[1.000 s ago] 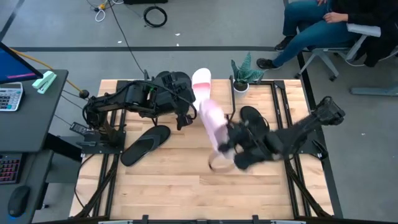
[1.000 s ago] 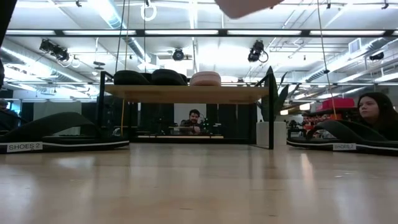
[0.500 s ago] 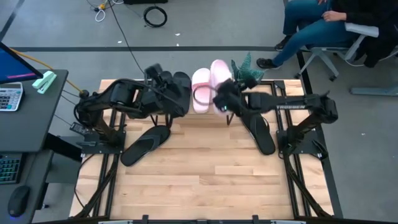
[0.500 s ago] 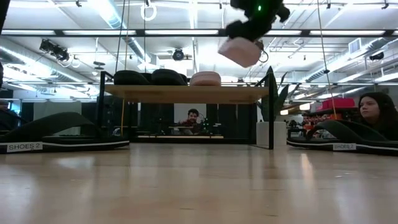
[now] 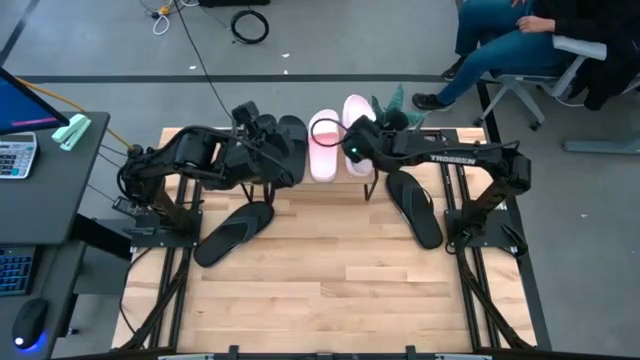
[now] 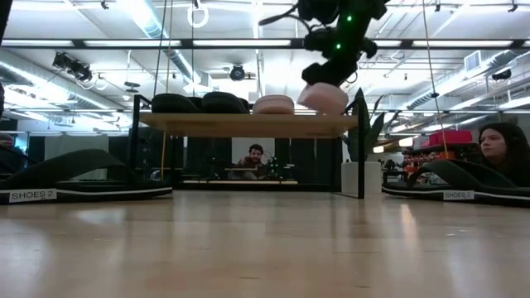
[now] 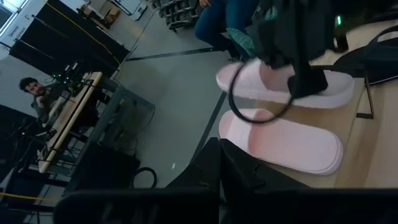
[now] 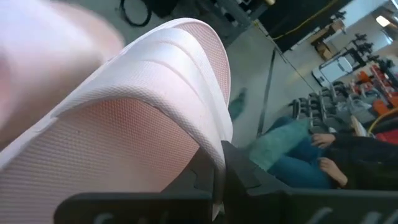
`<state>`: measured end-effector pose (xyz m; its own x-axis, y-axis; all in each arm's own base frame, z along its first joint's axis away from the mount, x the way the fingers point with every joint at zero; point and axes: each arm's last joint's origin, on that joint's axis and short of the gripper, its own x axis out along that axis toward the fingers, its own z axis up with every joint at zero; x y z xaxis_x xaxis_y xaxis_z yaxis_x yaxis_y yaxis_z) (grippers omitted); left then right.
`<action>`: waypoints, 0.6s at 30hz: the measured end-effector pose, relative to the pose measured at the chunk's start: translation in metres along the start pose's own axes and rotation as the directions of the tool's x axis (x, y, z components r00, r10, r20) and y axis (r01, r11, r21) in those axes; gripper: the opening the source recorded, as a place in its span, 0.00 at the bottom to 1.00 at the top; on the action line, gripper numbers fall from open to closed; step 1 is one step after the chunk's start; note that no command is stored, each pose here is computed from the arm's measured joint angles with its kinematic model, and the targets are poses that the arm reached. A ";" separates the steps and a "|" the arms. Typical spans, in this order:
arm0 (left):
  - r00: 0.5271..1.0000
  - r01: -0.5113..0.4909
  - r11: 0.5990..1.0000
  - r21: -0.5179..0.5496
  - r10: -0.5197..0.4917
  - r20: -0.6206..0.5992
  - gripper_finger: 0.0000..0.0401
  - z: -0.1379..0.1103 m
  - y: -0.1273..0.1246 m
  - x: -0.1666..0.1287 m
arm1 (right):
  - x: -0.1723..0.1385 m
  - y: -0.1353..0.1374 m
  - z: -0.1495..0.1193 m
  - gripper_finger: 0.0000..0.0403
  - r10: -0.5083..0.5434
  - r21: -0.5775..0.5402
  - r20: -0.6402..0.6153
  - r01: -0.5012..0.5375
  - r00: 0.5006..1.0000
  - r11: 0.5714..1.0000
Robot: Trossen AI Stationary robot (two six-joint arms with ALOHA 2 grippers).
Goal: Pick and place slides into the shelf
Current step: Put the pink slipper on the shelf
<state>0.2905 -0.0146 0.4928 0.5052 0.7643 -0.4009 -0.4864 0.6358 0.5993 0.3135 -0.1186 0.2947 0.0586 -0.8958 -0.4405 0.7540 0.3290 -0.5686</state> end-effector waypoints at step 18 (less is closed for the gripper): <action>1.000 0.000 1.000 -0.003 0.000 0.000 0.05 0.000 0.000 0.000 | 0.013 0.024 -0.006 0.08 0.080 -0.176 -0.051 -0.088 0.996 0.981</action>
<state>0.2905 -0.0146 0.4928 0.5052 0.7640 -0.4012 -0.4885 0.6365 0.5969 0.3281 -0.1207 0.2712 0.0854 -0.8503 -0.5193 0.6191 0.4537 -0.6410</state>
